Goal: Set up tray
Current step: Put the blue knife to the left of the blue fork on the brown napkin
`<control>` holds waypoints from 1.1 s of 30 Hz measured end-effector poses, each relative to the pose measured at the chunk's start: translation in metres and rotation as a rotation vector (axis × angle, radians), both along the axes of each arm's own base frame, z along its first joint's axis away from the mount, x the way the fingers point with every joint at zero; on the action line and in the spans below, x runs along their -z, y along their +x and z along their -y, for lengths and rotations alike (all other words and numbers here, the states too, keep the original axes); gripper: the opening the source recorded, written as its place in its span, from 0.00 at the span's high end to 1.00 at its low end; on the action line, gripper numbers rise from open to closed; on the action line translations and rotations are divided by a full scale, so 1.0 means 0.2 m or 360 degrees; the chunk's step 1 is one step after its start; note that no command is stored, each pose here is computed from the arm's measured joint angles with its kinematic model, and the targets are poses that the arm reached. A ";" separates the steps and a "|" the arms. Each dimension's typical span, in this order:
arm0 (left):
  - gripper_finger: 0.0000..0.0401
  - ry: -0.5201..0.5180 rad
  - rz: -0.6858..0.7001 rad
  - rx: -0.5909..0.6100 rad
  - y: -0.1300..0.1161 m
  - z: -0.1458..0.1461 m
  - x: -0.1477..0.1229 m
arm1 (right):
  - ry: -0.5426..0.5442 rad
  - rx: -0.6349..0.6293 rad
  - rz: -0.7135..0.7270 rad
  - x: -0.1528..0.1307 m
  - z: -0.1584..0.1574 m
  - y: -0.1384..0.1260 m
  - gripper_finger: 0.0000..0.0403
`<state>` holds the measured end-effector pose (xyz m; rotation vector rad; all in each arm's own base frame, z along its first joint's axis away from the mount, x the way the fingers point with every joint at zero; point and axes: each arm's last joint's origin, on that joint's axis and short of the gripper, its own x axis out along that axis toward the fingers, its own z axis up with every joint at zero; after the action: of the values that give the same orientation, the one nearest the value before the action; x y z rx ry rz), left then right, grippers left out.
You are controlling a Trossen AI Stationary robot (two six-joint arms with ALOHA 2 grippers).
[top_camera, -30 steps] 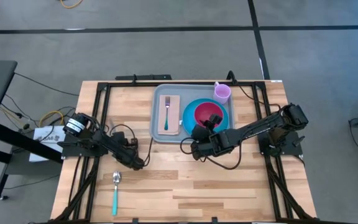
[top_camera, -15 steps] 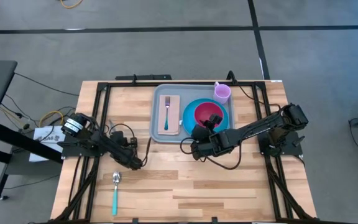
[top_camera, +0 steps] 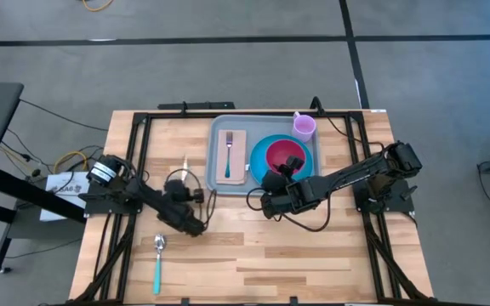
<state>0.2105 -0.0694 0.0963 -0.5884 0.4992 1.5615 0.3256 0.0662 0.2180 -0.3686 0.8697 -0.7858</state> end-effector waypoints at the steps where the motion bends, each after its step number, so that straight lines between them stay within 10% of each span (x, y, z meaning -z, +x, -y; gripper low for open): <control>1: 0.96 0.0072 0.0016 0.0038 0.03 0.00 -0.03 | 0.0001 0.0000 0.0003 0.00 0.00 0.00 0.68; 20: 0.96 0.0187 -0.0093 0.0464 0.61 -0.50 -0.26 | 0.0130 -0.0056 -0.0020 0.01 -0.01 0.01 0.68; 33: 0.95 0.0002 0.0125 0.0483 0.56 -0.68 -0.14 | 0.0226 -0.0091 -0.0037 0.01 -0.02 0.01 0.68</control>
<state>0.3234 0.0674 0.1245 -0.5435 0.5030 1.2463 0.3275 0.0704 0.2154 -0.2765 0.9272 -0.6638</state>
